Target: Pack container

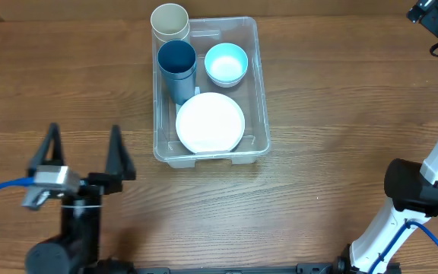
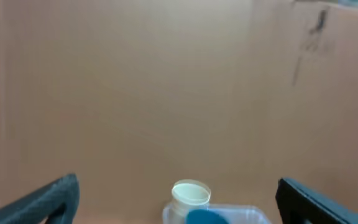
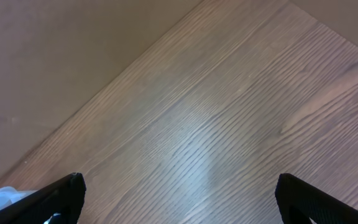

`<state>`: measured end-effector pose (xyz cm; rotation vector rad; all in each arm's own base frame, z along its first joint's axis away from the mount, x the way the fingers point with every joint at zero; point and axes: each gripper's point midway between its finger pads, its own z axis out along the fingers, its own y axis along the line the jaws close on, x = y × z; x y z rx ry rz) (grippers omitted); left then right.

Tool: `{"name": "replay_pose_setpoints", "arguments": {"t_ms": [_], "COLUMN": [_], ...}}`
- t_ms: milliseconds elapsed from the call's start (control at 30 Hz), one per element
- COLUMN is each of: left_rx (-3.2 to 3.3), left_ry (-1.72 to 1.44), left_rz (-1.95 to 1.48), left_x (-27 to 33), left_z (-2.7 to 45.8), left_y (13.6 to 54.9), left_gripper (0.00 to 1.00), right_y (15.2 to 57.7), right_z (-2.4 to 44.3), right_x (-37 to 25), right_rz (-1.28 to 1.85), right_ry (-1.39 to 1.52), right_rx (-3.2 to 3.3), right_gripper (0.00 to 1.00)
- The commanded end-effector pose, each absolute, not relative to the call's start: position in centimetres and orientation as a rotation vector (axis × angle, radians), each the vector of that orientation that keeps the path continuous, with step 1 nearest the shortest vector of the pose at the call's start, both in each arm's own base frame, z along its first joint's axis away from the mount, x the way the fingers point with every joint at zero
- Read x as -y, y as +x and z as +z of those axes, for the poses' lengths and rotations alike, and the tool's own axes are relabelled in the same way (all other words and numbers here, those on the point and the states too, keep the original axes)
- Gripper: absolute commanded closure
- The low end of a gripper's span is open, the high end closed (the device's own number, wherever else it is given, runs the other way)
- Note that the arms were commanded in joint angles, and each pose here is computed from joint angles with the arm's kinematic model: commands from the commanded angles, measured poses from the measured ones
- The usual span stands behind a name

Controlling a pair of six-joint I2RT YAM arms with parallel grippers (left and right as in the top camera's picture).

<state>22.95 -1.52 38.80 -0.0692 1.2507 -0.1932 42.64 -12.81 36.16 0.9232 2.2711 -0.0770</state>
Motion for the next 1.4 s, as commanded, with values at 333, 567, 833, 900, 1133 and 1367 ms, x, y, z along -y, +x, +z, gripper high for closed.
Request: {"name": "replay_pose_setpoints", "arguments": {"t_ms": [333,567,833,900,1133,1367], "left_rx": [-1.247,-1.499,-1.636,-1.637,-1.637,-1.637], "left_ry": [-0.037,-0.009,-0.008,-0.008,-0.008,-0.008], "left_rz": [-0.159,-0.102,-0.112,-0.113,-0.113,-0.113], "left_x": [0.7,0.6,0.8,0.8,0.8,0.8], "left_z": [26.1,19.3,15.9,15.9,15.9,15.9], "left_y": [23.1,24.6,24.6,24.6,24.6,24.6], "left_gripper": [0.00,0.00,0.00,0.00,0.00,0.00], "right_y": [42.6,42.6,42.6,42.6,42.6,42.7], "right_z": [36.5,36.5,36.5,36.5,36.5,36.4], "right_x": [12.8,12.8,12.8,12.8,12.8,12.5], "right_rz": [-0.081,-0.081,-0.081,-0.081,-0.081,-0.077], "right_ry": [0.926,0.926,0.926,0.926,0.926,0.917], "right_rx": [-2.257,-2.257,-2.257,-2.257,-2.257,-2.262], "right_gripper": [0.00,0.00,0.00,0.00,0.00,0.00]}}
